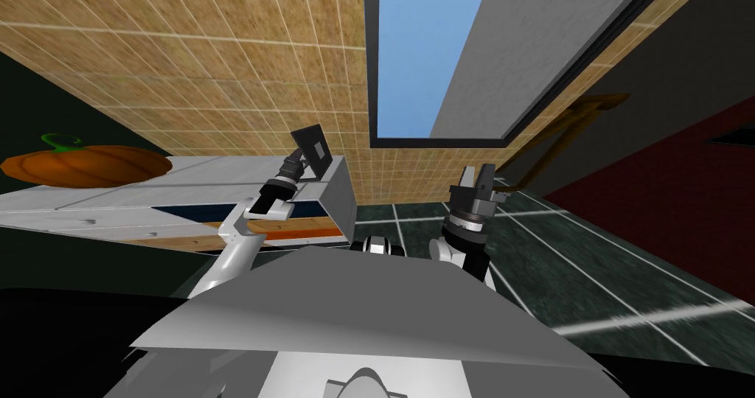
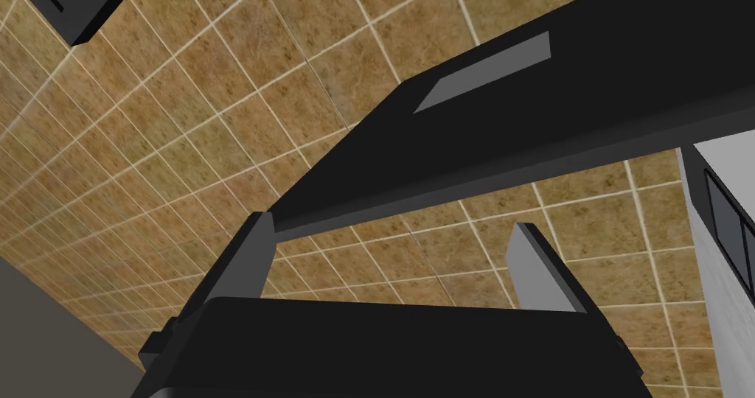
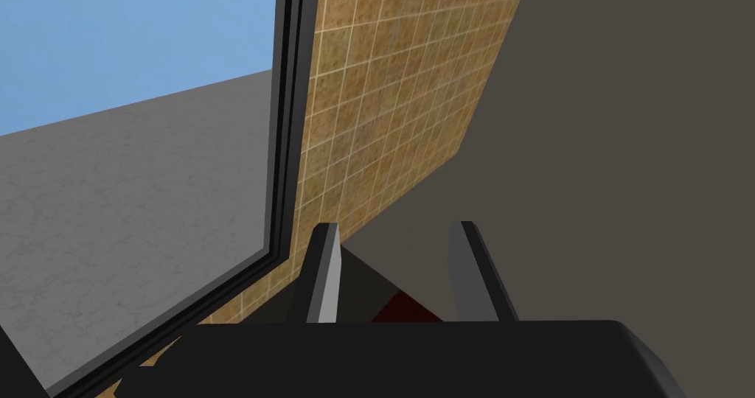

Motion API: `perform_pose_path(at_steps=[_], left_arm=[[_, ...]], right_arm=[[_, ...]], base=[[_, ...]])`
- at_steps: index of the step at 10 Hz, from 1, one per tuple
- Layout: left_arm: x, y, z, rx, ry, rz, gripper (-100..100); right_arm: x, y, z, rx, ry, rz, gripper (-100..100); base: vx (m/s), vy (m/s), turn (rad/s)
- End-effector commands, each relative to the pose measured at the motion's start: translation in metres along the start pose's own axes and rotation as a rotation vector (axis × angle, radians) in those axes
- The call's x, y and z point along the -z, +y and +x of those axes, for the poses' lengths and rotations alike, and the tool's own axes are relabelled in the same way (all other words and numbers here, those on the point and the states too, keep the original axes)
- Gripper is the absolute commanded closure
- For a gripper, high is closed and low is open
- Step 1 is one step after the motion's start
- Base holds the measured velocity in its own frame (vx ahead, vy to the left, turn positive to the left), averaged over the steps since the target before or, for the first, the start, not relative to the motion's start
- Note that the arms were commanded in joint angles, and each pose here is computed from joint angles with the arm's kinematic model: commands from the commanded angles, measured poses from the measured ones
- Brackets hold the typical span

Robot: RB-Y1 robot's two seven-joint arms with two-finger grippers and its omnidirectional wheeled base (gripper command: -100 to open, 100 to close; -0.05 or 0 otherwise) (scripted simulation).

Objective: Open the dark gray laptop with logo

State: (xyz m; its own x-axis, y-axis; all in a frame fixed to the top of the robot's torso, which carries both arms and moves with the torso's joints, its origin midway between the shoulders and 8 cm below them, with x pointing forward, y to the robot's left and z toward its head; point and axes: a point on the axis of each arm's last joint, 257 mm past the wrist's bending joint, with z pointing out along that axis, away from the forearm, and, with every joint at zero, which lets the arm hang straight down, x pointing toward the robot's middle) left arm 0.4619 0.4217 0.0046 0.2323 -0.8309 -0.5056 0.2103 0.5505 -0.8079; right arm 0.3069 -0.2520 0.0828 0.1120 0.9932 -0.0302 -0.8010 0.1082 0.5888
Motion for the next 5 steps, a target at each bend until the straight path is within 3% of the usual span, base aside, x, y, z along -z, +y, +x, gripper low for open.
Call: perform_pose_path(at_steps=[1, 2, 3, 4, 5], left_arm=[[0.0014, 0.0071, 0.0042, 0.002, 0.001, -0.002, 100], [-0.0004, 0.0017, 0.0024, 0.002, -0.001, 0.003, 100], [-0.0027, 0.0063, -0.0017, 0.113, -0.031, -0.001, 100], [-0.0035, 0.0078, -0.0029, 0.151, -0.041, -0.002, 100], [-0.0050, 0.0109, -0.0051, 0.228, -0.060, -0.004, 100]], right_arm=[[0.0000, 0.0000, 0.0000, 0.000, 0.000, 0.000, 0], [-0.0001, 0.0000, 0.0001, 0.000, 0.000, 0.000, 0], [-0.0001, 0.0000, 0.0000, 0.000, 0.000, 0.000, 0], [-0.0001, 0.0000, 0.0000, 0.000, 0.000, 0.000, 0], [0.0000, 0.0000, 0.0000, 0.000, 0.000, 0.000, 0]], base=[[-0.052, -0.007, 0.020], [-0.039, -0.009, 0.010], [-0.005, 0.016, 0.068], [-0.001, 0.034, 0.058], [0.005, 0.042, 0.060]])
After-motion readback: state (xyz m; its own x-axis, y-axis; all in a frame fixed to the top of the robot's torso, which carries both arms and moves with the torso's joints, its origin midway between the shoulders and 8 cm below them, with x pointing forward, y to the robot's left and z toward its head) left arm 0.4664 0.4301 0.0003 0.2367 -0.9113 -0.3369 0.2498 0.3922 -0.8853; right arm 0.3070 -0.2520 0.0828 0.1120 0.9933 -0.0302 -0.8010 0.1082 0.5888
